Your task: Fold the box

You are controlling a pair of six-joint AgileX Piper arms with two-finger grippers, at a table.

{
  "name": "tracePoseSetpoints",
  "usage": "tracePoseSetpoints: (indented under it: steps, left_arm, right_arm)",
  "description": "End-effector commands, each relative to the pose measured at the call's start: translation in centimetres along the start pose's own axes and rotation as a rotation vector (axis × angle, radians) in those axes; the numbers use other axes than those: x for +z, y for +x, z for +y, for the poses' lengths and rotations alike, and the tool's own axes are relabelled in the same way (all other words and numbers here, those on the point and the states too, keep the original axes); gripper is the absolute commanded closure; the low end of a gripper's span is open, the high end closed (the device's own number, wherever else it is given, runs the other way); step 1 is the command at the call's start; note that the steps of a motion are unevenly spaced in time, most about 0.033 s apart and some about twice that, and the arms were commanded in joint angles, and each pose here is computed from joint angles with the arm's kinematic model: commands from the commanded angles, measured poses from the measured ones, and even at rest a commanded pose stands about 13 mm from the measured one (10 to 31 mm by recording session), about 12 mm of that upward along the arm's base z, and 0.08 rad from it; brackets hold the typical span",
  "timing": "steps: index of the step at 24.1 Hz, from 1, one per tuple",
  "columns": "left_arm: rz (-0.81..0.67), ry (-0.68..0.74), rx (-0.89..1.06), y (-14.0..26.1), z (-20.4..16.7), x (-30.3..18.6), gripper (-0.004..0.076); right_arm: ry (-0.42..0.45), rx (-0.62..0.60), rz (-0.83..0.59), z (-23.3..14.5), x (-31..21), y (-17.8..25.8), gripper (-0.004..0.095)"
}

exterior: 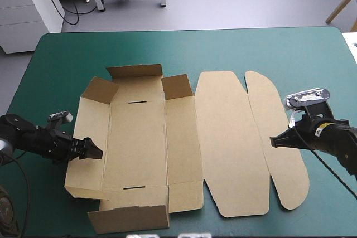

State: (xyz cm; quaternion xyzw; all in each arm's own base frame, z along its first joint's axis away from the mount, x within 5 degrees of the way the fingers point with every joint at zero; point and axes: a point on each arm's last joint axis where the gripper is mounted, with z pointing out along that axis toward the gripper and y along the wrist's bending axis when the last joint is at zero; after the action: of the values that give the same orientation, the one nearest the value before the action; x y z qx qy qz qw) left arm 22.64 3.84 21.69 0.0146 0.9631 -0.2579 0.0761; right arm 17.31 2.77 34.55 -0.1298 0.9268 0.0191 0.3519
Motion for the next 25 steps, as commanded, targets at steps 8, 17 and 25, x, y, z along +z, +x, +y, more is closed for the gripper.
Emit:
tracePoseSetpoints:
  steps: [8,17,25]
  left_arm:
    - [0.011,0.031,0.026,-1.2,-1.3,1.2,0.0110]
    - [-0.015,0.041,-0.029,-1.4,-1.4,1.2,0.0721]
    - [-0.014,0.047,0.017,-1.7,-1.8,0.7,0.0734]
  right_arm:
    - [0.003,0.003,-0.084,0.0,-0.8,-1.0,0.0927]
    - [0.006,0.000,-0.094,-0.1,-0.8,-1.1,0.0927]
    - [0.018,-0.001,-0.165,-0.2,-1.6,-2.1,0.0927]
